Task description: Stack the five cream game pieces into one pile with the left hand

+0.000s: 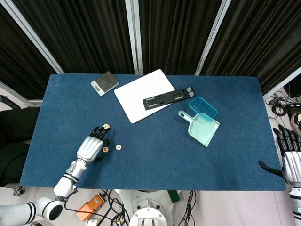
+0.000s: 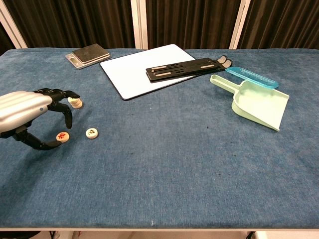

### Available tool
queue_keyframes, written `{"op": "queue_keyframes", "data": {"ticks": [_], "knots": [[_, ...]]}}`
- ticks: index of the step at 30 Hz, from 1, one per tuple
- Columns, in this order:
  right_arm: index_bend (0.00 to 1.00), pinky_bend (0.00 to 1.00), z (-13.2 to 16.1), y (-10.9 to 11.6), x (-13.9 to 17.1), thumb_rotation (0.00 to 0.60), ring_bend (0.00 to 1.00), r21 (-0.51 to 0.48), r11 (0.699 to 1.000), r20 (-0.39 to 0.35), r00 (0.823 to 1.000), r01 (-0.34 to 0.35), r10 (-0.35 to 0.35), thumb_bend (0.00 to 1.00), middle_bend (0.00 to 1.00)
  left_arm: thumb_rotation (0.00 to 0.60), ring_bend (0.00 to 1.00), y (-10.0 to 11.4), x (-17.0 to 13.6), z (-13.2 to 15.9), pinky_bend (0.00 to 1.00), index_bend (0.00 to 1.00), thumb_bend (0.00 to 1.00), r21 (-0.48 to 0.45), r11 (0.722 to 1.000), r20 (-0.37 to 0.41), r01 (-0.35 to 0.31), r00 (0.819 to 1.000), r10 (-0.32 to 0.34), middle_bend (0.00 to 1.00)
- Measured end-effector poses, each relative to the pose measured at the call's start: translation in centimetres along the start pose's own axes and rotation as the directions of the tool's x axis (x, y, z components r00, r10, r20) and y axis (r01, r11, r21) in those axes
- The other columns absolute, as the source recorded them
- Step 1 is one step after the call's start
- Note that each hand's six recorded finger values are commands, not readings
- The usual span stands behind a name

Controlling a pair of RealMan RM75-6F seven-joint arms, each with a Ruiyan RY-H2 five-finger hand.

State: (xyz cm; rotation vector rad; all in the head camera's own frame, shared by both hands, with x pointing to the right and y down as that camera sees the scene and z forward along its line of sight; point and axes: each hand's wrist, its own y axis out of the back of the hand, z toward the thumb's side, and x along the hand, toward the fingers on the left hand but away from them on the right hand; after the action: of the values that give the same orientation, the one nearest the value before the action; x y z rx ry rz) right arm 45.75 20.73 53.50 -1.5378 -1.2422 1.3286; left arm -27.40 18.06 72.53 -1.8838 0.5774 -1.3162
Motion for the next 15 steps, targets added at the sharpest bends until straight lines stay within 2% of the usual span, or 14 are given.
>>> {"op": "queue_keyframes", "data": {"ticks": [15], "knots": [[0.0,0.0,0.11,-0.13,-0.07,0.6,0.0,0.003,1.0,0.002,1.0,-0.005,0.005,0.16,0.0,0.6,0.0,-0.44,0.41,-0.54,0.0,0.44,0.32,0.014,0.999,-0.02,0.033,0.999,-0.032,0.01]]}}
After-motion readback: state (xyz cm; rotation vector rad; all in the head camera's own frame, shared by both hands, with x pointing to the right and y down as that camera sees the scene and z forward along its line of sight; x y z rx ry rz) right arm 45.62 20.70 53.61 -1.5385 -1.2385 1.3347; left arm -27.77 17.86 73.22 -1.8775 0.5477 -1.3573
